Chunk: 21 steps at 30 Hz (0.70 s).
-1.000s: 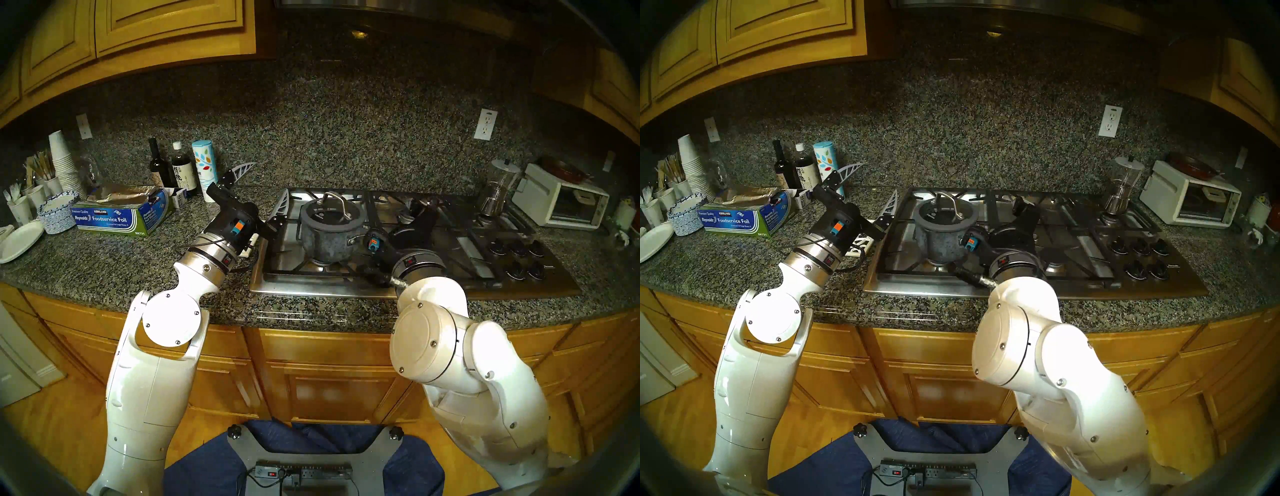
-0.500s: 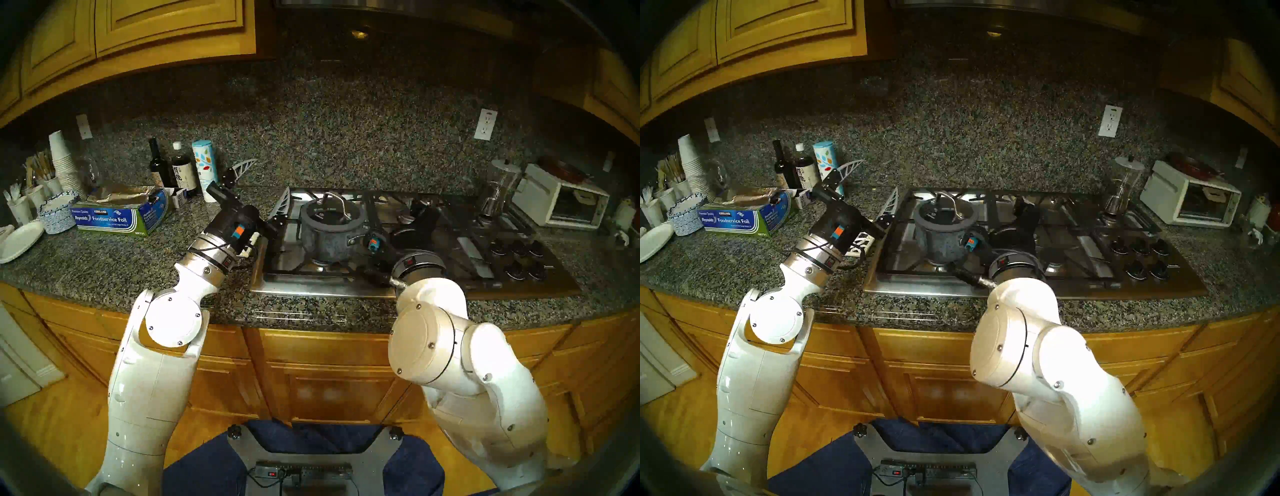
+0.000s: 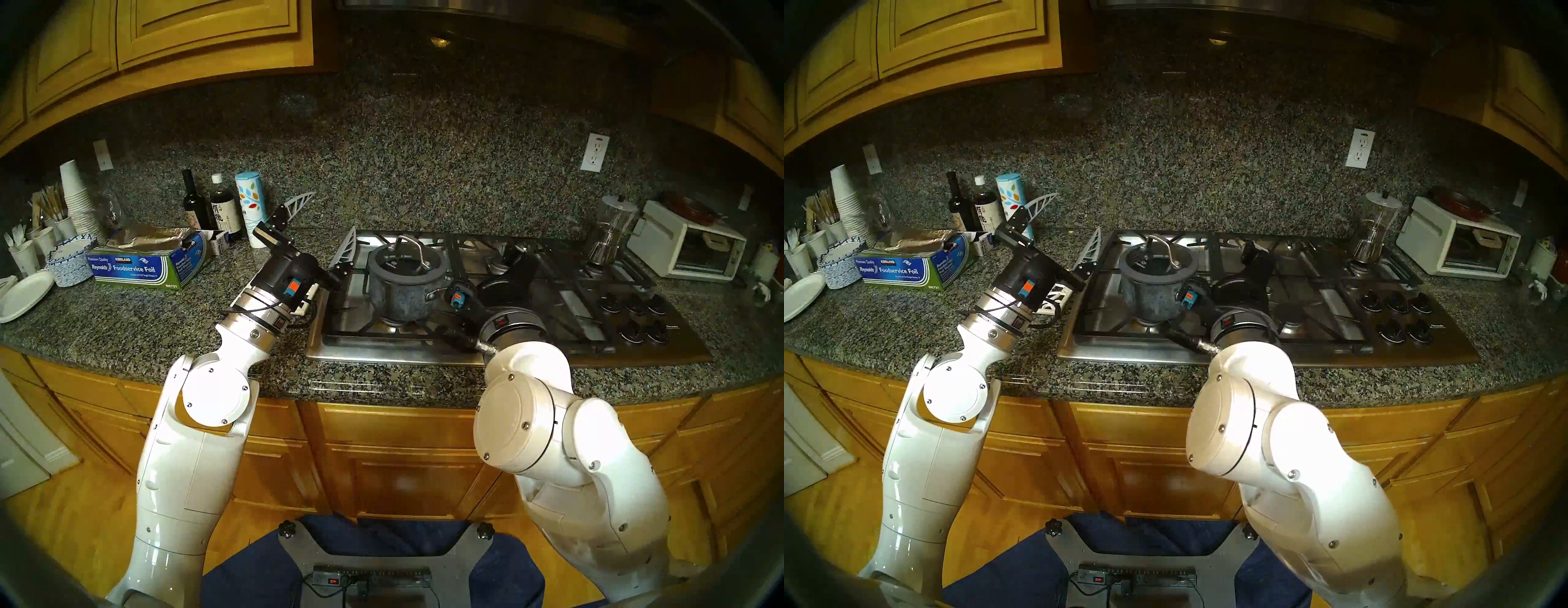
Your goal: Pick up the pot, put it on the stove, take off the pot lid
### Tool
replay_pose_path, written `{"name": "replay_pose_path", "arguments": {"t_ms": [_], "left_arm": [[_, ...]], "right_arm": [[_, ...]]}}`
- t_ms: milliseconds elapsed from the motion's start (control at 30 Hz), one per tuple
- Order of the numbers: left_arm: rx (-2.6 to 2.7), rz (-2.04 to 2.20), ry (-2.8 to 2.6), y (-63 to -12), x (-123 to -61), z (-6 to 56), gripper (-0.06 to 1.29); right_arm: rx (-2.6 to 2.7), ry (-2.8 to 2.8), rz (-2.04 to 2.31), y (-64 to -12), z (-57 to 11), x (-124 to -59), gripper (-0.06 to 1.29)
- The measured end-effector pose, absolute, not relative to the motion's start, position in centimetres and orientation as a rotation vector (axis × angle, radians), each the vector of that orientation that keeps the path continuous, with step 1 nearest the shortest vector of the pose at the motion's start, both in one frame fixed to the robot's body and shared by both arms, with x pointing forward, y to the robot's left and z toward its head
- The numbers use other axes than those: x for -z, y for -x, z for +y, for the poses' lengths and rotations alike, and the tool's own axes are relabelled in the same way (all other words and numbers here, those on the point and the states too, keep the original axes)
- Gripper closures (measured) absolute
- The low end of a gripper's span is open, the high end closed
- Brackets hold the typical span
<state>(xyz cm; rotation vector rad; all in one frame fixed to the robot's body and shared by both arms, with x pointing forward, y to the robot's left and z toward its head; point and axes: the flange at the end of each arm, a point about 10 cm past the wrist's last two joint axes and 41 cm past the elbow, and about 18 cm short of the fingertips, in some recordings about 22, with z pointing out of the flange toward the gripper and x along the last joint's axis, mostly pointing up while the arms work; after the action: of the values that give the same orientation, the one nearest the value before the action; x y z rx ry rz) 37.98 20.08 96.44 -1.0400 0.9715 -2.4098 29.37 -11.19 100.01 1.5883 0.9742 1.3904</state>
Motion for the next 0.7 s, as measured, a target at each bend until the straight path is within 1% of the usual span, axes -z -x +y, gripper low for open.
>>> {"name": "replay_pose_path", "arguments": {"t_ms": [700], "left_arm": [[2.403,1.033,0.957,-40.3,-96.9,20.3,0.02]], "right_arm": [[-1.386,-1.587,0.963,-29.2,-11.1,-100.0,-0.01]]}}
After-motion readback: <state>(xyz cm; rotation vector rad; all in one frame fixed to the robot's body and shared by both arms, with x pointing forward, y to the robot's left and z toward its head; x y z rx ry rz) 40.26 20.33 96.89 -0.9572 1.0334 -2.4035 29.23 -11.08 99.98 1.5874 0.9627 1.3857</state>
